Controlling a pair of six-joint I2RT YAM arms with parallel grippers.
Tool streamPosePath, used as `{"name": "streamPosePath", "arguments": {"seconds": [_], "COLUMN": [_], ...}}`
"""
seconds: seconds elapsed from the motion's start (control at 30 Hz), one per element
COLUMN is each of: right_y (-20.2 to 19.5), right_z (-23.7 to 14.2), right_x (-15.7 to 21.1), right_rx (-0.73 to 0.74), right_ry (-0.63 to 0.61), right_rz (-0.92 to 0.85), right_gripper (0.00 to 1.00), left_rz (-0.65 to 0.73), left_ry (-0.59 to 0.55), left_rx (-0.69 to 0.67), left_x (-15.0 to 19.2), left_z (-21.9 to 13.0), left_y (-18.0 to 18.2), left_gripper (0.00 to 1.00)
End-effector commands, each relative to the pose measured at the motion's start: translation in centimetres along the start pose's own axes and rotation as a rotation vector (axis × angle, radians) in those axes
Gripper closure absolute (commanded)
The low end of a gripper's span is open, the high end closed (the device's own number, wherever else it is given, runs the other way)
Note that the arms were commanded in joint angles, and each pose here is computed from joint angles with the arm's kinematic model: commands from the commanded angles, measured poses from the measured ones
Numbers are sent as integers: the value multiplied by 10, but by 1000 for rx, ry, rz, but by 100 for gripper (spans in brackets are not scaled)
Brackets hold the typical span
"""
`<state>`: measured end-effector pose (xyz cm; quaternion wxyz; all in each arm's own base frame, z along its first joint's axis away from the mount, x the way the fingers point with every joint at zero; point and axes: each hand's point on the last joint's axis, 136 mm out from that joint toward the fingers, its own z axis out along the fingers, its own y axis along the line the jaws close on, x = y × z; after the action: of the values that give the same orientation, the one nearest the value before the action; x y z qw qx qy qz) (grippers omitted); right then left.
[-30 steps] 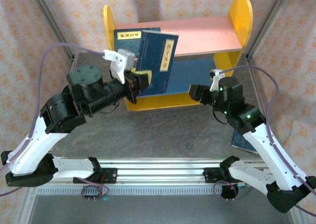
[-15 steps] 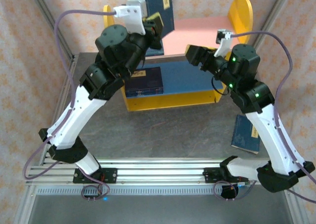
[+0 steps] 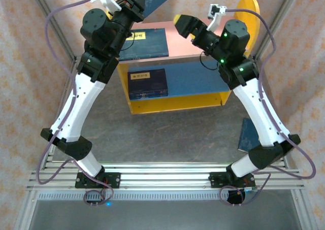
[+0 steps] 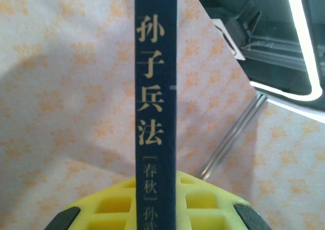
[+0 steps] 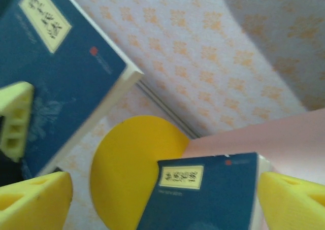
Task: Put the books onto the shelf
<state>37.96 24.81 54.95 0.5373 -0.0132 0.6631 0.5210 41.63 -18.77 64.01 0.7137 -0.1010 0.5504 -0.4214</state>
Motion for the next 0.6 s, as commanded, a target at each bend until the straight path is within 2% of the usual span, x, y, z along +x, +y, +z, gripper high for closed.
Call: {"name": "streamPosePath", "arguments": {"seconds": [0.0, 0.13, 0.33, 0.47, 0.57], "right_y": [34, 37, 36, 40, 44], "right_z": [5, 19, 35, 43, 49], "right_x": [-20, -20, -17, -14, -14], "right_rx": [-160, -211, -256, -278, -298], "right_ry": [-42, -32, -13, 1, 8], "right_rz": [41, 76, 120, 130, 138], "right_gripper": [4, 1, 2, 8, 18], "left_rz": [-134, -156, -187, -199, -215], "left_ry": [-44, -46, -54, -48, -46], "left_rx": [171, 195, 211, 215, 225], "left_x": [-8, -3, 1, 5, 9], "left_z": [4, 7, 6, 7, 7], "left_y": [-23, -22, -19, -17, -16], "left_gripper": [100, 100, 100, 100, 100]}}
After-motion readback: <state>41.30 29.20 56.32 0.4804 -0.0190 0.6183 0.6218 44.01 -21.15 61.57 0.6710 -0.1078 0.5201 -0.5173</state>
